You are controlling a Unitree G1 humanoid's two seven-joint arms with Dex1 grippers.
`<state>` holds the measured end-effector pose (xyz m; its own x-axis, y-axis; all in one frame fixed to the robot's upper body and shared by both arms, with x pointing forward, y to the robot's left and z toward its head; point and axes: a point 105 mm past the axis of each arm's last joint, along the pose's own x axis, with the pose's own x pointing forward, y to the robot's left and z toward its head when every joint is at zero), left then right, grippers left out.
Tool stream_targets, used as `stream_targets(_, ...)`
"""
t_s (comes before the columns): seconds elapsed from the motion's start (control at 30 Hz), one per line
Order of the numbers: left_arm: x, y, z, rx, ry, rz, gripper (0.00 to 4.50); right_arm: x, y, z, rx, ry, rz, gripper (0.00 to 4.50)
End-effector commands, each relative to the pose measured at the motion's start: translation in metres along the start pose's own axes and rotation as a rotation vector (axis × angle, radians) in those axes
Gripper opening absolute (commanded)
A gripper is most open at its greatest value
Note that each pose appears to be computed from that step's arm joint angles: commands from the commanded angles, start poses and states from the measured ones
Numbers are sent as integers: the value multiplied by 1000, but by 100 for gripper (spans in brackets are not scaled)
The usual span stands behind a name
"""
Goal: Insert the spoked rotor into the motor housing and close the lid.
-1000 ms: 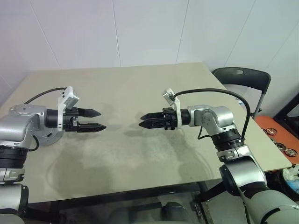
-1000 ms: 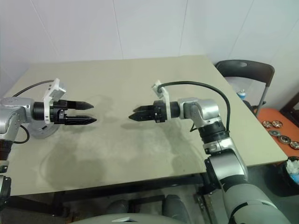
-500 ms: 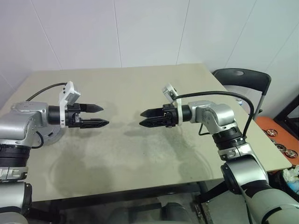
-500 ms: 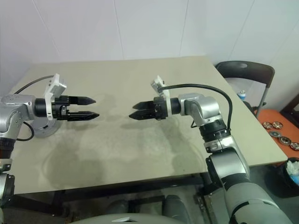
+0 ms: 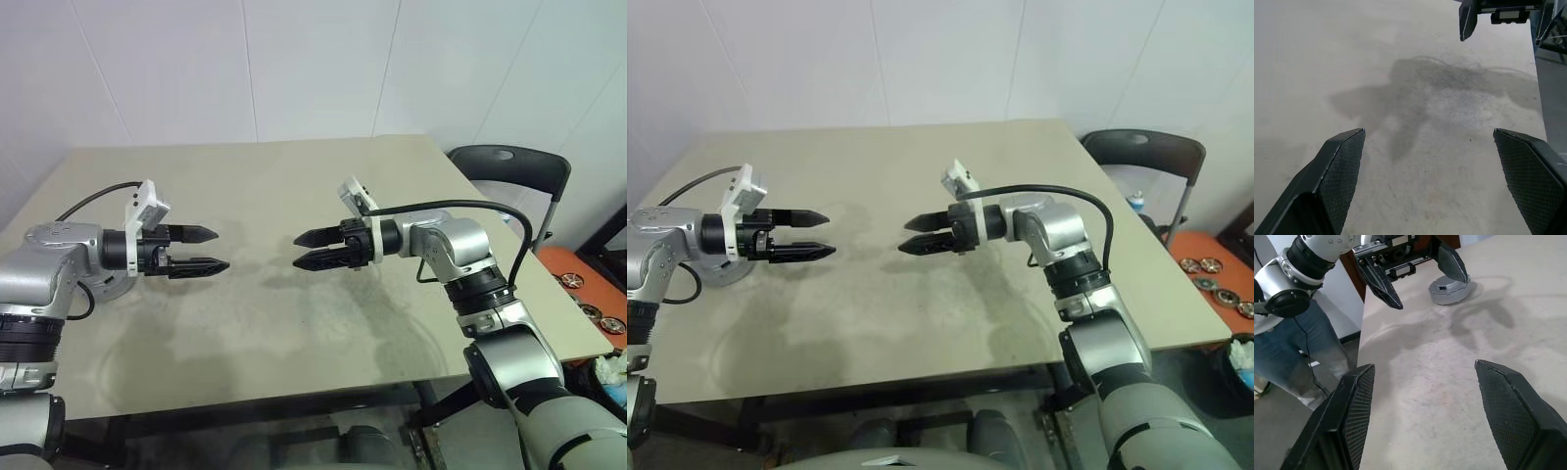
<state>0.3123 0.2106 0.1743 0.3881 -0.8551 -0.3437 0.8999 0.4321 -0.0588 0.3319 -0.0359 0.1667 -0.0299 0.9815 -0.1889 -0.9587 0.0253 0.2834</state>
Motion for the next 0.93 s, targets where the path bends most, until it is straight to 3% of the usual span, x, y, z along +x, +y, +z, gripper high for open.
stream_targets(0.03, -8, -2, 14, 51, -36, 17, 447, -2, 2, 10, -44, -10, 8, 343)
stream_targets(0.93, -11, -5, 10, 8, -55, 42, 447, -4, -1, 10, -42, -21, -14, 343)
